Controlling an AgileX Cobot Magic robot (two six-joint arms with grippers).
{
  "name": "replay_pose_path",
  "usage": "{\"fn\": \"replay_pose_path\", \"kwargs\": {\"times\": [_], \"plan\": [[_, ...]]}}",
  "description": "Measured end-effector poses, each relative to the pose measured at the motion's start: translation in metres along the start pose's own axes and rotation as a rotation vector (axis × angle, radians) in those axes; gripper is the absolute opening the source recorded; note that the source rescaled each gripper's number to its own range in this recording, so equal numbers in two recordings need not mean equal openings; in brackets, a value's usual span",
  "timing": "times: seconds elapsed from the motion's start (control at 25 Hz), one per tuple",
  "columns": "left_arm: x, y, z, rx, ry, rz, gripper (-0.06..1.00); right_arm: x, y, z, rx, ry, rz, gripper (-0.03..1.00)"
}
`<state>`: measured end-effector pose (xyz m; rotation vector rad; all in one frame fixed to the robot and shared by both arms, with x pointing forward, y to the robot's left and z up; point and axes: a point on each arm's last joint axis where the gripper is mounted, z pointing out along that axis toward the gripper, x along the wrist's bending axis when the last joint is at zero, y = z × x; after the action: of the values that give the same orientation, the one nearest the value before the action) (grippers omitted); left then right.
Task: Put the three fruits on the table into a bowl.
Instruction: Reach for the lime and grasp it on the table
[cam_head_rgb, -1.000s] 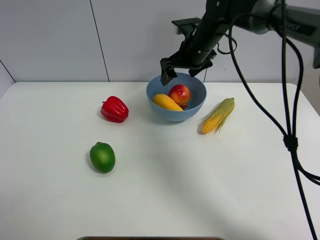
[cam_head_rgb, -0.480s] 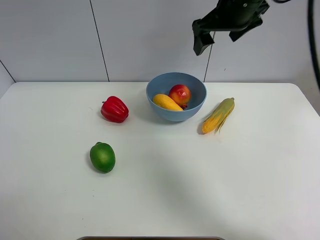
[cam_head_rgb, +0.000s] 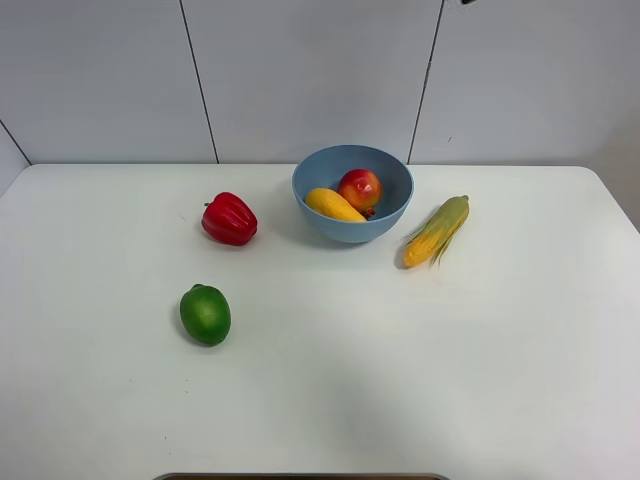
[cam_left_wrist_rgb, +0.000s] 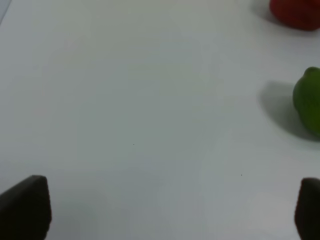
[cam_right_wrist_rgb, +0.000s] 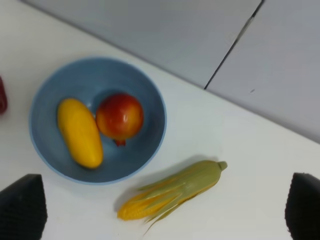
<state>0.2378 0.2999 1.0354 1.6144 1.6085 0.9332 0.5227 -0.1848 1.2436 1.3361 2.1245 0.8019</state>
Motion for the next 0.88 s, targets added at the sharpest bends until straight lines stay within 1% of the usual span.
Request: {"fn": "replay_pose_path", "kwargs": {"times": [0.04, 0.08, 0.32, 0.48, 0.56, 0.68, 0.88], "plan": [[0.000, 0.000, 0.000, 0.000, 0.000, 0.000, 1.00, 0.000, -0.005, -0.008, -0.005, -0.003, 0.000, 0.89], [0.000, 0.000, 0.000, 0.000, 0.000, 0.000, 1.00, -0.001, -0.020, -0.021, 0.003, -0.015, -0.006, 0.89], [0.000, 0.000, 0.000, 0.000, 0.000, 0.000, 1.00, -0.001, -0.089, -0.040, 0.101, -0.044, -0.024, 0.89], [0.000, 0.000, 0.000, 0.000, 0.000, 0.000, 1.00, -0.001, -0.135, -0.057, 0.125, -0.056, -0.008, 0.89], [0.000, 0.000, 0.000, 0.000, 0.000, 0.000, 1.00, -0.004, -0.158, -0.071, 0.104, -0.080, 0.034, 0.89], [0.000, 0.000, 0.000, 0.000, 0.000, 0.000, 1.00, -0.010, -0.195, -0.086, 0.084, -0.141, 0.104, 0.89], [0.000, 0.000, 0.000, 0.000, 0.000, 0.000, 1.00, -0.007, -0.255, -0.099, 0.038, -0.230, 0.195, 0.89]]}}
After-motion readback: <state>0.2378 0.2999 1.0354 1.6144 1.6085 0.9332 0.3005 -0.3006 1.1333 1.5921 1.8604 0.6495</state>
